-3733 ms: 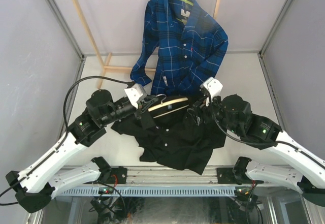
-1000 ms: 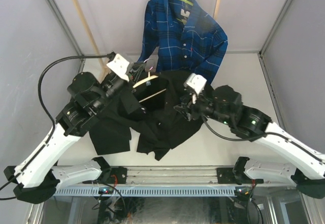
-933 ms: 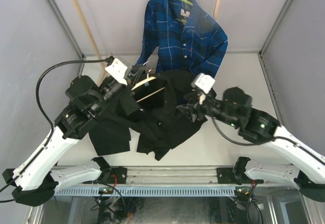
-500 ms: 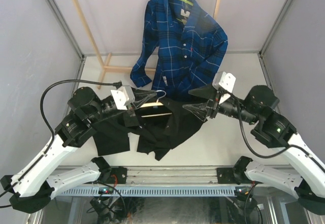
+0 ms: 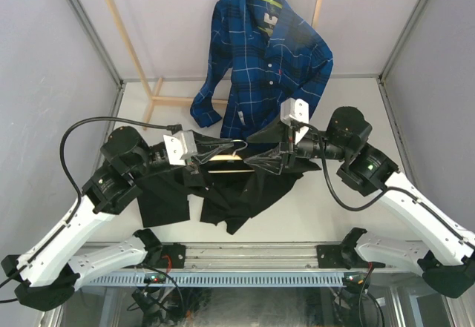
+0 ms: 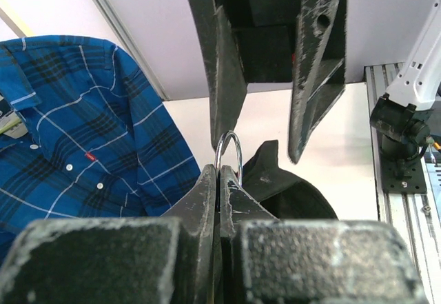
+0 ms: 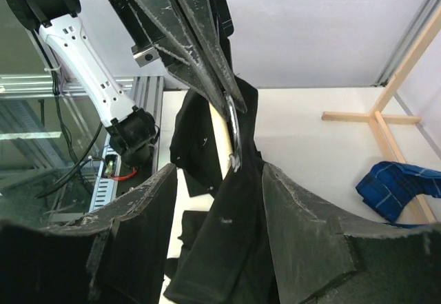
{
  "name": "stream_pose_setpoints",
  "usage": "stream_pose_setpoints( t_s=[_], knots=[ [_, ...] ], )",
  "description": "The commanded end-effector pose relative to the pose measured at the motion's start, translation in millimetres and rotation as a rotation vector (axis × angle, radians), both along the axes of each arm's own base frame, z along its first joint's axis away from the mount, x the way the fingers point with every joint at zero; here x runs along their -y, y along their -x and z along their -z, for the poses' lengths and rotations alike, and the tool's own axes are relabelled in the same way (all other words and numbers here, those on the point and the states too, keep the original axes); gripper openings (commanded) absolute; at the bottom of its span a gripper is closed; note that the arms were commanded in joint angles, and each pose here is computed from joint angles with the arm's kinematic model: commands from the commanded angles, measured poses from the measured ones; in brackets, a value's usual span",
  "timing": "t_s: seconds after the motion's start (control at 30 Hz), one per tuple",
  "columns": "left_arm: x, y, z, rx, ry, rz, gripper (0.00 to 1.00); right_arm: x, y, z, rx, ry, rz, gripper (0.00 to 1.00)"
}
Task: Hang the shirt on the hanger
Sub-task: Hang the shirt on the hanger.
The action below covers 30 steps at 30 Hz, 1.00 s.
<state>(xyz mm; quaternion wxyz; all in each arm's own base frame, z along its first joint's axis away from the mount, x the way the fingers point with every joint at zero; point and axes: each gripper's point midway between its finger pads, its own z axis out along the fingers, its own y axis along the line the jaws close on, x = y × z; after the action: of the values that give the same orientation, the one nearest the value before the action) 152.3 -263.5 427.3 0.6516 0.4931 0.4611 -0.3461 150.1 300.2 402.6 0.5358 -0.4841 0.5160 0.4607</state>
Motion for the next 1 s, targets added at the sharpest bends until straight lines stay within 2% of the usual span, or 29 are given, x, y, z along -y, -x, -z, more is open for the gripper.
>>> stream_pose_setpoints(
  t_s=[0.0, 0.2, 0.47, 0.8, 0.9, 0.97],
  knots=[
    [2.2, 5.5, -17.1, 0.066, 0.059, 0.035, 0.00, -10.0, -0.5, -18.4, 0.017, -0.064, -0.038, 0.50],
    [2.6, 5.2, -15.7, 0.068, 0.062, 0.035, 0.00, -22.7, 0.2, -14.0, -0.002, -0.064, -0.066, 0.42],
    [-0.3, 3.9, -14.8, 0.072, 0.076, 0.017, 0.00, -34.1, 2.6, -6.8, -0.027, -0.054, -0.099, 0.21],
    [-2.5, 4.6, -22.3, 0.089, 0.103, 0.009, 0.00, -46.1, 4.8, 9.2, -0.063, -0.017, -0.144, 0.22],
    [-2.9, 4.2, -22.0, 0.088, 0.104, 0.006, 0.00, -47.7, 3.6, 11.3, -0.067, -0.013, -0.144, 0.14],
    [-4.3, 4.3, -23.0, 0.088, 0.109, 0.000, 0.00, -48.8, 2.6, 13.8, -0.072, -0.008, -0.144, 0.05]
  ],
)
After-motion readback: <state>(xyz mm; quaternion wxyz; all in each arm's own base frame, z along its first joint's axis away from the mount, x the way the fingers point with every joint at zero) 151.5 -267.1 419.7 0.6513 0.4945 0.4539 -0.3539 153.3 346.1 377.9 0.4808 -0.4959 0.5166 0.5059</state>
